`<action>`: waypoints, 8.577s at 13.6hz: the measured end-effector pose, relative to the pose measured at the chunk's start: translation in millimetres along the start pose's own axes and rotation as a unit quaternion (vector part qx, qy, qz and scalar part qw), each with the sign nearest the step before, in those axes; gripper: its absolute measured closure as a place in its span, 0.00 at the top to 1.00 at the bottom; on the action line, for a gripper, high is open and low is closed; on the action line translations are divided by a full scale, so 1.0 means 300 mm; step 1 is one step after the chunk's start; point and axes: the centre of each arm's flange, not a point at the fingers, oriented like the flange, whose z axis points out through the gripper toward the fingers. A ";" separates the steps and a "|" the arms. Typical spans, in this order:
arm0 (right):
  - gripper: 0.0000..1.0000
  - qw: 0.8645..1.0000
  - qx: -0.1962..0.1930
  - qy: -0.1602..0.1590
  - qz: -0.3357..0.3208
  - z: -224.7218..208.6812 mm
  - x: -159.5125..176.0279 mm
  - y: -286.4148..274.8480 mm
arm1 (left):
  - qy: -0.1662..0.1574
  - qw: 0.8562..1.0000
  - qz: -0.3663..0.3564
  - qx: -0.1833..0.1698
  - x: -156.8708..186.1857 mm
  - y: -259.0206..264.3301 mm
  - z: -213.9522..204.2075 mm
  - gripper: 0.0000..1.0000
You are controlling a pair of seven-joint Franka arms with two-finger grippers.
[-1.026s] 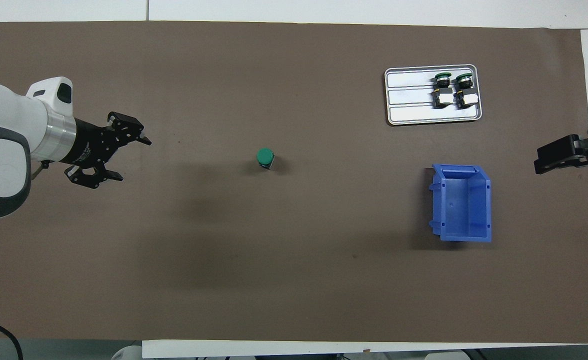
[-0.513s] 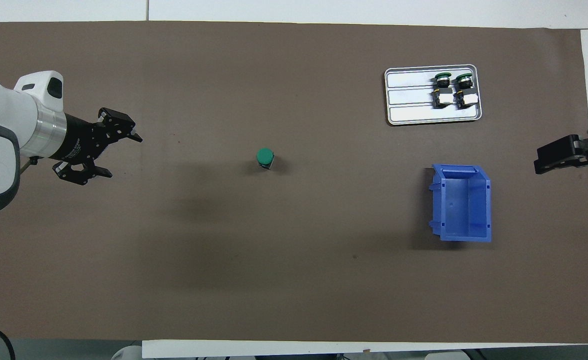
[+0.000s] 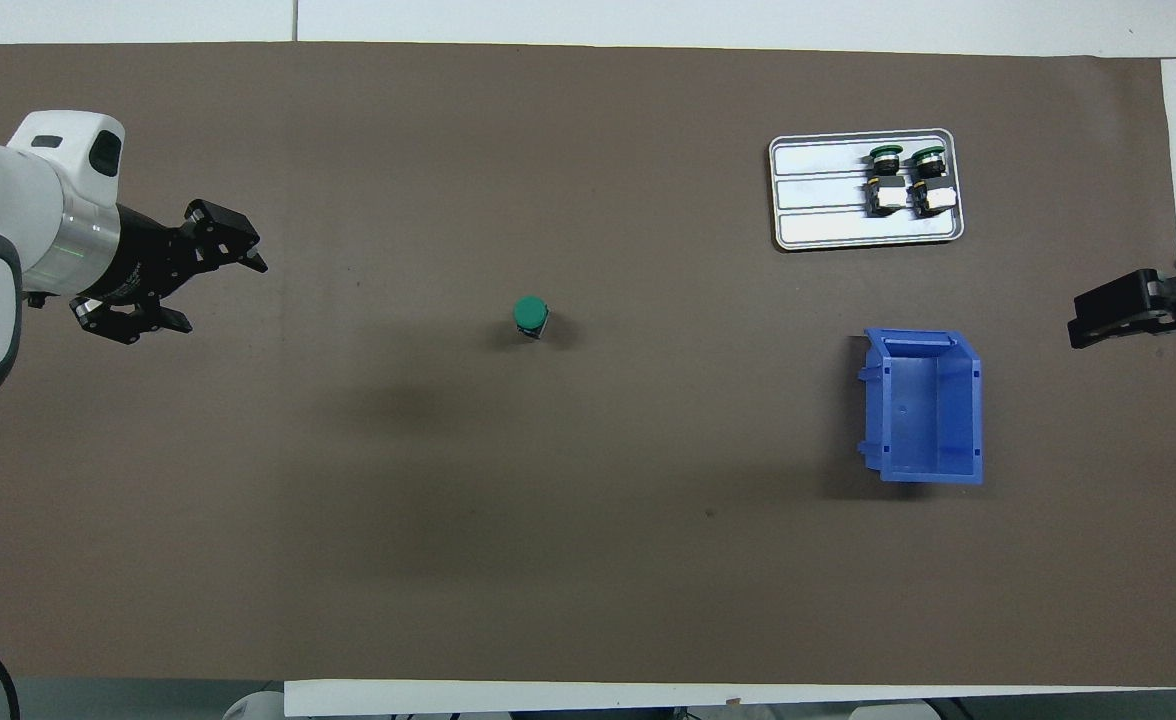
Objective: Place and press button with both arms
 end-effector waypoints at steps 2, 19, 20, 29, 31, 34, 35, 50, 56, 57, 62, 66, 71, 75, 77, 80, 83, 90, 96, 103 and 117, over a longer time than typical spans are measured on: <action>0.99 1.000 0.000 0.000 0.000 0.000 0.000 0.000 | 0.011 1.000 0.020 0.017 -0.002 0.003 -0.004 1.00; 0.99 1.000 0.000 0.000 0.000 0.000 0.000 0.000 | 0.024 0.993 0.117 0.015 -0.291 0.349 0.038 0.89; 0.99 1.000 0.000 0.000 0.000 0.000 0.000 0.000 | 0.020 0.992 0.120 0.018 -0.309 0.374 0.067 0.84; 0.99 1.000 0.000 0.000 0.000 0.000 0.000 0.000 | -0.010 0.991 0.131 0.010 -0.429 0.674 0.238 0.11; 0.99 1.000 0.000 0.000 0.000 0.000 0.000 0.000 | -0.016 0.991 0.130 0.016 -0.452 0.727 0.298 0.11; 0.99 1.000 0.000 0.000 0.000 0.000 0.000 0.000 | -0.017 0.992 0.127 0.016 -0.454 0.781 0.356 0.08; 0.99 1.000 0.000 0.000 0.000 0.000 0.000 0.000 | -0.017 0.992 0.127 0.014 -0.445 0.797 0.365 0.06; 0.99 1.000 0.000 0.000 0.000 0.000 0.000 0.000 | -0.018 0.991 0.130 0.031 -0.482 0.833 0.511 0.04; 0.99 1.000 0.000 0.000 0.000 0.000 0.000 0.000 | -0.010 0.991 0.128 0.021 -0.478 0.825 0.524 0.04; 0.99 1.000 0.000 0.000 0.000 0.000 0.000 0.000 | -0.009 0.992 0.128 0.019 -0.479 0.820 0.525 0.04; 0.99 1.000 0.000 0.000 0.000 0.000 0.000 0.000 | -0.005 0.992 0.125 0.012 -0.480 0.818 0.507 0.09; 0.99 1.000 0.000 0.000 0.000 0.000 0.000 0.000 | 0.009 0.993 0.117 -0.004 -0.445 0.804 0.375 0.52; 0.99 1.000 0.000 0.000 0.000 0.000 0.000 0.000 | 0.000 0.995 0.102 0.013 -0.301 0.629 0.148 0.96; 0.99 1.000 0.000 0.000 0.000 0.000 0.000 0.000 | -0.023 0.990 0.134 0.033 -0.119 0.405 0.024 1.00; 0.99 1.000 0.000 0.000 0.000 0.000 0.000 0.000 | -0.024 0.991 0.131 0.031 -0.034 0.276 -0.064 1.00; 0.99 1.000 0.000 0.000 0.000 0.000 0.000 0.000 | -0.016 0.992 0.120 0.023 0.053 0.105 -0.182 1.00; 0.99 1.000 0.000 0.000 0.000 0.000 0.000 0.000 | 0.012 0.987 0.149 0.052 0.109 -0.020 -0.261 1.00; 0.99 0.998 -0.001 0.037 -0.058 -0.024 0.023 -0.127 | -0.020 0.975 0.206 0.076 0.159 -0.298 -0.376 1.00; 0.99 0.998 0.023 0.045 0.024 0.055 0.189 -0.752 | -0.018 0.973 0.218 0.076 0.095 -0.277 -0.464 1.00; 0.99 0.982 0.063 0.057 0.170 0.498 0.308 -1.465 | -0.018 0.972 0.220 0.076 0.092 -0.271 -0.464 1.00; 0.85 0.979 0.062 0.094 0.169 0.957 0.276 -1.564 | -0.012 0.973 0.218 0.074 0.089 -0.281 -0.485 1.00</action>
